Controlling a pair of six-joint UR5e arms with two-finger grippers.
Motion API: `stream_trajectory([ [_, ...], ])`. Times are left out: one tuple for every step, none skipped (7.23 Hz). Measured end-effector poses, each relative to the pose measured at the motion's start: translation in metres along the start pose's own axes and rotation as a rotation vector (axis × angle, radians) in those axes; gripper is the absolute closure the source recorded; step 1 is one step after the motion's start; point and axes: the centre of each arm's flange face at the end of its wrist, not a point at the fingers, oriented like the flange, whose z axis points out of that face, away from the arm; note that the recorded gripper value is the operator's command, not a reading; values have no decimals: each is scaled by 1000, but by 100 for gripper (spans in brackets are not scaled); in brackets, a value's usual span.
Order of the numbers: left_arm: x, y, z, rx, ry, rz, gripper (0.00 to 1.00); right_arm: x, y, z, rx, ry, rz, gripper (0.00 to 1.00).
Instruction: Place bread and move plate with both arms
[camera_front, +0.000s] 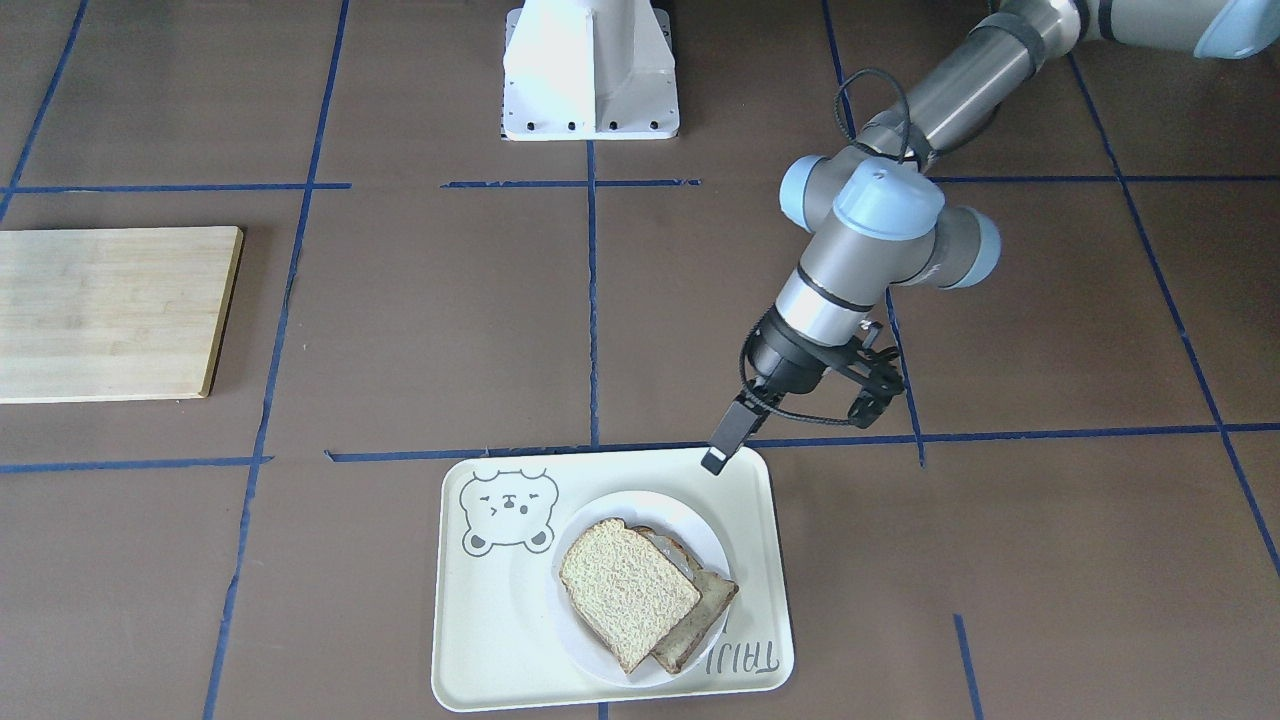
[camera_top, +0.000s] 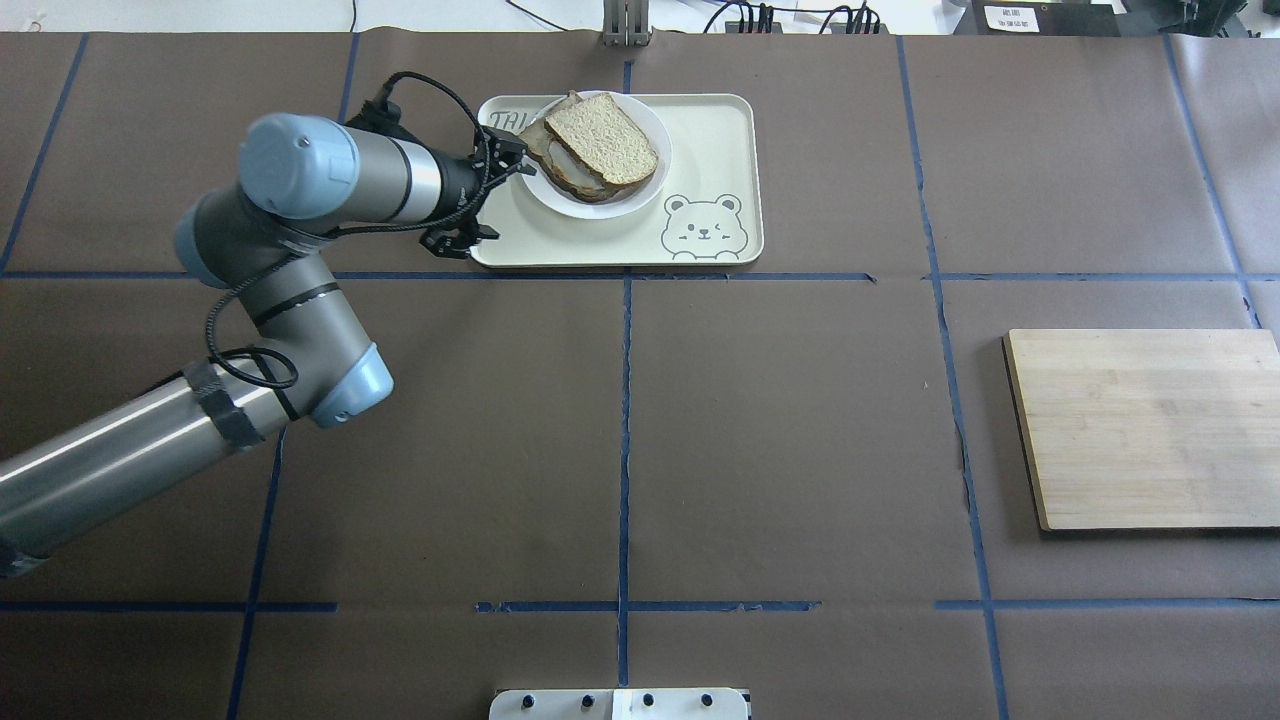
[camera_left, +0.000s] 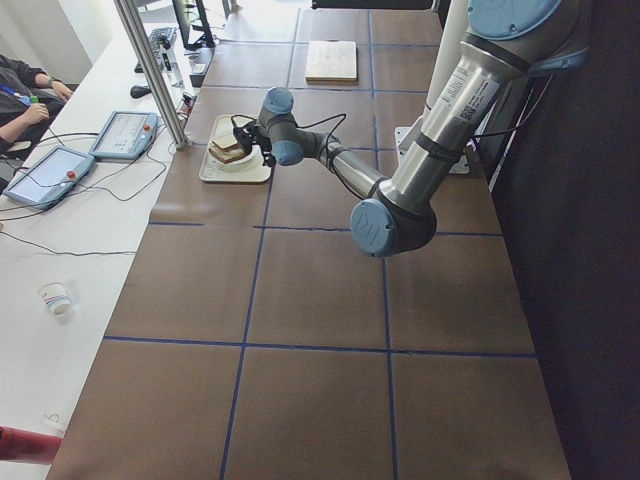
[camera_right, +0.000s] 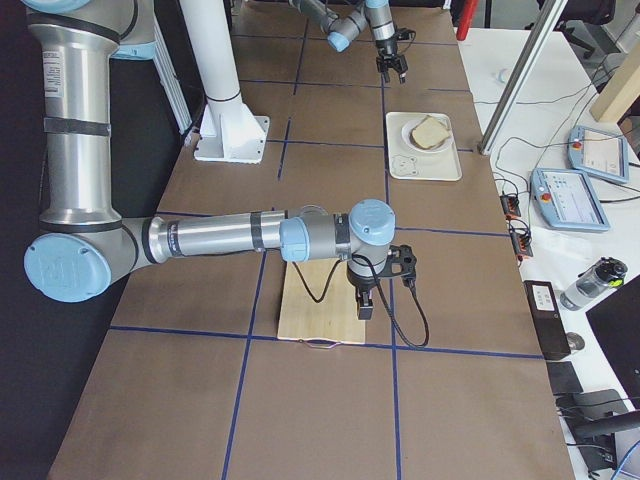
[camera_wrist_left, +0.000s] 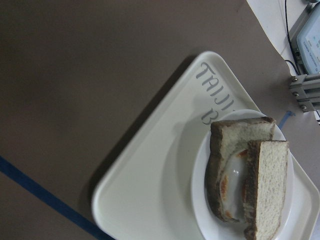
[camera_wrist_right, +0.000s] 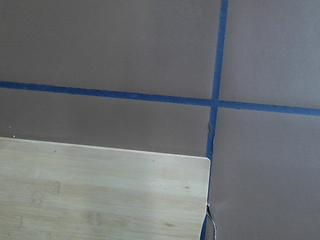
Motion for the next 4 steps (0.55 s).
stream_trajectory([
  [-29,-37,-38,-12,-48,116,0,13,4,2,-4,2,-3,0],
  [-63,-80,-72,-26,-97,218,0,28,10,5,-10,4,-7,0],
  [-101,-124,-104,-39,-149,321,0,40,18,7,-16,4,6,0],
  [-136,-156,-128,-45,-193,413,0,51,29,11,-25,2,27,0],
])
